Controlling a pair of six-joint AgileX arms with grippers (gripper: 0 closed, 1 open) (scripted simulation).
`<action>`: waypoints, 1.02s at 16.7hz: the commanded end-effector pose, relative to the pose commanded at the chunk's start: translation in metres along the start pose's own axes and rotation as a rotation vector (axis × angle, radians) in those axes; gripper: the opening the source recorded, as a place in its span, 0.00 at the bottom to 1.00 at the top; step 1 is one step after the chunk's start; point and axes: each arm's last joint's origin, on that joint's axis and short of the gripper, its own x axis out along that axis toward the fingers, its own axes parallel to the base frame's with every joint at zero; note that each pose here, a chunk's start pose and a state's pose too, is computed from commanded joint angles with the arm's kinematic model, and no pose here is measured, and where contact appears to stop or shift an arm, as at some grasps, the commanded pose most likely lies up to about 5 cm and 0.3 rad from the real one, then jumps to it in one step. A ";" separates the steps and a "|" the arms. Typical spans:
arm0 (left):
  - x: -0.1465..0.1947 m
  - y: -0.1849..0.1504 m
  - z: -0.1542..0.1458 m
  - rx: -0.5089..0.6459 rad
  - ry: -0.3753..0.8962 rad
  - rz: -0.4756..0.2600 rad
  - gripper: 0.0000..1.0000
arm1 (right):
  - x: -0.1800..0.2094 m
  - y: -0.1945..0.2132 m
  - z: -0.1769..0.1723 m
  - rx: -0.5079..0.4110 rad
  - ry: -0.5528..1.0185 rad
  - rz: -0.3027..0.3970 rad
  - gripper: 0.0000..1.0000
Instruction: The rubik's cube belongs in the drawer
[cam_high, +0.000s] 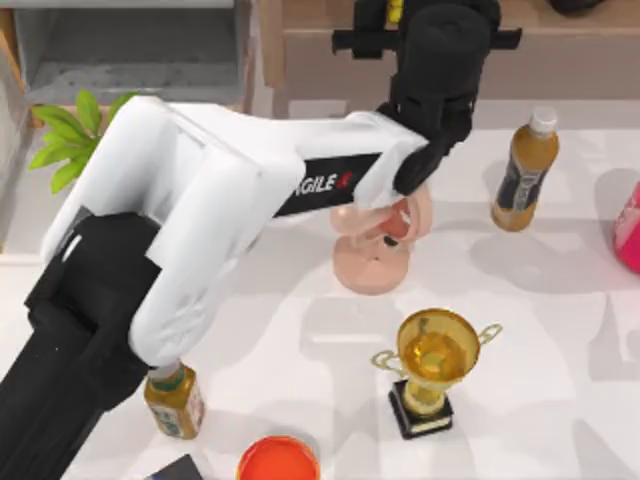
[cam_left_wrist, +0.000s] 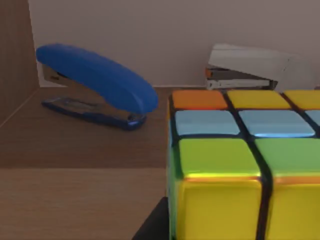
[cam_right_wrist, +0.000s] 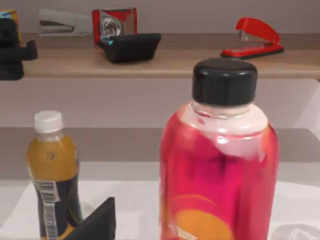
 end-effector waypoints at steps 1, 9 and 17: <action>0.000 0.000 0.000 0.000 0.000 0.000 0.00 | 0.000 0.000 0.000 0.000 0.000 0.000 1.00; -0.002 -0.002 0.002 -0.004 -0.004 -0.004 0.00 | 0.000 0.000 0.000 0.000 0.000 0.000 1.00; -0.022 -0.003 0.017 0.006 0.008 -0.009 0.00 | 0.000 0.000 0.000 0.000 0.000 0.000 1.00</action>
